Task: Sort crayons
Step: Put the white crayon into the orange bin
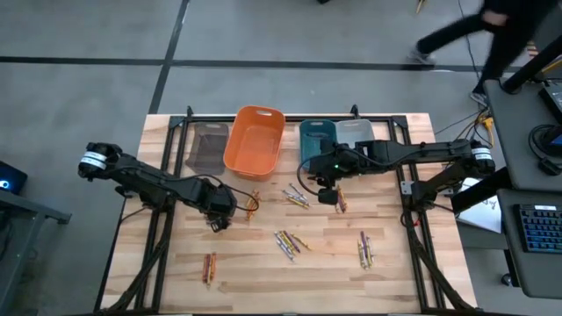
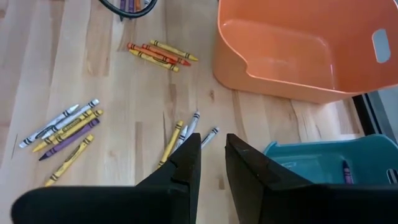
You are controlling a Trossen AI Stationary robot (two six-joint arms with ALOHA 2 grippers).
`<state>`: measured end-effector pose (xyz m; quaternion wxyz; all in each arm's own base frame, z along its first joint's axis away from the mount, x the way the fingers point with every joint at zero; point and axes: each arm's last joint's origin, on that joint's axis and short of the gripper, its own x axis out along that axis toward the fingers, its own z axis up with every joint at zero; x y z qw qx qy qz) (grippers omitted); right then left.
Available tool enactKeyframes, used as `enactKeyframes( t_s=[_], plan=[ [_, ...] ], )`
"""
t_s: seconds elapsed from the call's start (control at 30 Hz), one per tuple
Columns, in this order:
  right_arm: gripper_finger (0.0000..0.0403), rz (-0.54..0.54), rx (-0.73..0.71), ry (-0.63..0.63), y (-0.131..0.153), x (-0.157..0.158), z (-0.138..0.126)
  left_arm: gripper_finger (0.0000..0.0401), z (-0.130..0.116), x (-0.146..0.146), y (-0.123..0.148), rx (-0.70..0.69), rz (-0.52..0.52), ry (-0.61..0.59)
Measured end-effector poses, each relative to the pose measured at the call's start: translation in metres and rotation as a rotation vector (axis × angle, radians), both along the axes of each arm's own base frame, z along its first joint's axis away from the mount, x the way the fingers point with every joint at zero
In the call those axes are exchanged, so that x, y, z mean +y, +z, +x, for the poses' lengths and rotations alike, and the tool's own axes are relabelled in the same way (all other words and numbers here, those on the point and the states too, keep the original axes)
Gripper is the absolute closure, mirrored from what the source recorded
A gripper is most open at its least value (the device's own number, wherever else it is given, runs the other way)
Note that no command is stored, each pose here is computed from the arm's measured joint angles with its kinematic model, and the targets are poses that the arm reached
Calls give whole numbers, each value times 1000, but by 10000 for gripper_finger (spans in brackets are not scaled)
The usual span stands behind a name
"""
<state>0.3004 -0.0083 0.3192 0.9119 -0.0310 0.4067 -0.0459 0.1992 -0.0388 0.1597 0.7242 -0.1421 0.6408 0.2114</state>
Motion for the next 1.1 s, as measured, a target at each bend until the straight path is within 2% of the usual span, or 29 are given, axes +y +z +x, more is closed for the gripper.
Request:
enactKeyframes(
  t_s=[1.1],
  plan=[
    [344, 4, 0, -3, 0, 0, 0, 317, -10, 2, -16, 27, -14, -31]
  ],
)
